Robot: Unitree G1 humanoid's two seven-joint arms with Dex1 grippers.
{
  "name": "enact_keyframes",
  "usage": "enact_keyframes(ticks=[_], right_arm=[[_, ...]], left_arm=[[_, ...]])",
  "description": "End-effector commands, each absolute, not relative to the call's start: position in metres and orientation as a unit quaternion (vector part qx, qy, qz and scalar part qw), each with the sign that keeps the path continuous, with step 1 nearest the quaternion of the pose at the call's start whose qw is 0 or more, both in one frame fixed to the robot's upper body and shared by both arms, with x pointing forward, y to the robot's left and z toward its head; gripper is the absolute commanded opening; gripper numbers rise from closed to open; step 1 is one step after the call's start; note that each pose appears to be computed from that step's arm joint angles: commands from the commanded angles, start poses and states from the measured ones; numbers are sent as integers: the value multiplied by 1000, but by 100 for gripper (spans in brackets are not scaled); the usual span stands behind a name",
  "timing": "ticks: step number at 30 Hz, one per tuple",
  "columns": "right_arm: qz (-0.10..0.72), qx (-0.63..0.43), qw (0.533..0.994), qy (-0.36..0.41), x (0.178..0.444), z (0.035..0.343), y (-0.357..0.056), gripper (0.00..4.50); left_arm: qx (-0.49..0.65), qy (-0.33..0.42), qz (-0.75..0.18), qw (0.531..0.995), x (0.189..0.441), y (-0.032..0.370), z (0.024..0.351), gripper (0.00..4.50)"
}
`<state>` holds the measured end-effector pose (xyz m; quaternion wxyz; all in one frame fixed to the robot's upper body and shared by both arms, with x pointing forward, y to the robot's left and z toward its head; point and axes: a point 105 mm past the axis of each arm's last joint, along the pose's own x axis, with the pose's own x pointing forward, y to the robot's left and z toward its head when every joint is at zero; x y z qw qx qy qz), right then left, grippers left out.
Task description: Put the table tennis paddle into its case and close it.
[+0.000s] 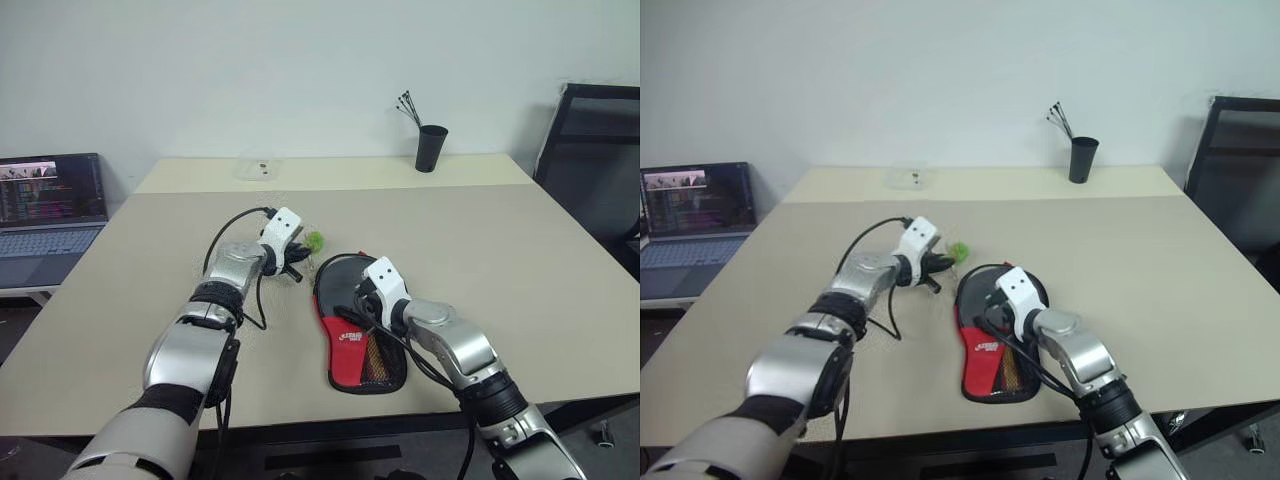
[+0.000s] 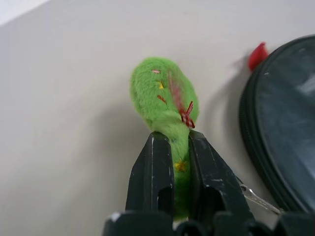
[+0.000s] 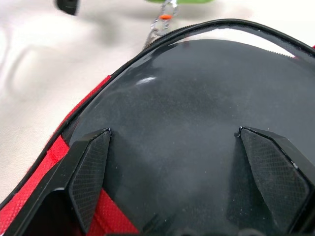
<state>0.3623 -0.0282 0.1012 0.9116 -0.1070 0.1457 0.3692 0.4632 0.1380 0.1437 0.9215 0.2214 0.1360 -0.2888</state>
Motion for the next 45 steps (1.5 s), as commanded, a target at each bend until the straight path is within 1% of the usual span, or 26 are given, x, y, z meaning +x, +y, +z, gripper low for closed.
enact_keyframes(ticks=[1,7,10,14,21,28,33,39,41,45], right_arm=[[358,-113,904,207,353,69,-36,450],[368,-106,896,224,337,60,-29,450],[373,-97,892,237,325,52,-22,450],[377,-93,889,245,313,47,-15,450],[379,-82,886,254,299,43,-7,450],[379,-79,886,257,295,41,-5,450],[378,-78,886,258,293,41,-5,450],[376,-76,887,259,292,40,-4,450],[375,-75,887,258,292,41,-4,450],[374,-75,889,255,294,42,-3,450]], left_arm=[[302,81,-255,915,475,127,176,4],[414,47,-241,876,479,103,180,4],[476,17,-243,845,479,84,184,4],[525,-15,-246,815,478,67,190,4],[633,-101,-263,721,468,19,200,4],[680,-189,-264,658,456,-22,217,4],[693,-233,-271,626,446,-44,223,4],[689,-262,-298,607,433,-68,219,4],[686,-257,-312,605,429,-73,213,4],[680,-214,-351,607,427,-71,193,4]])
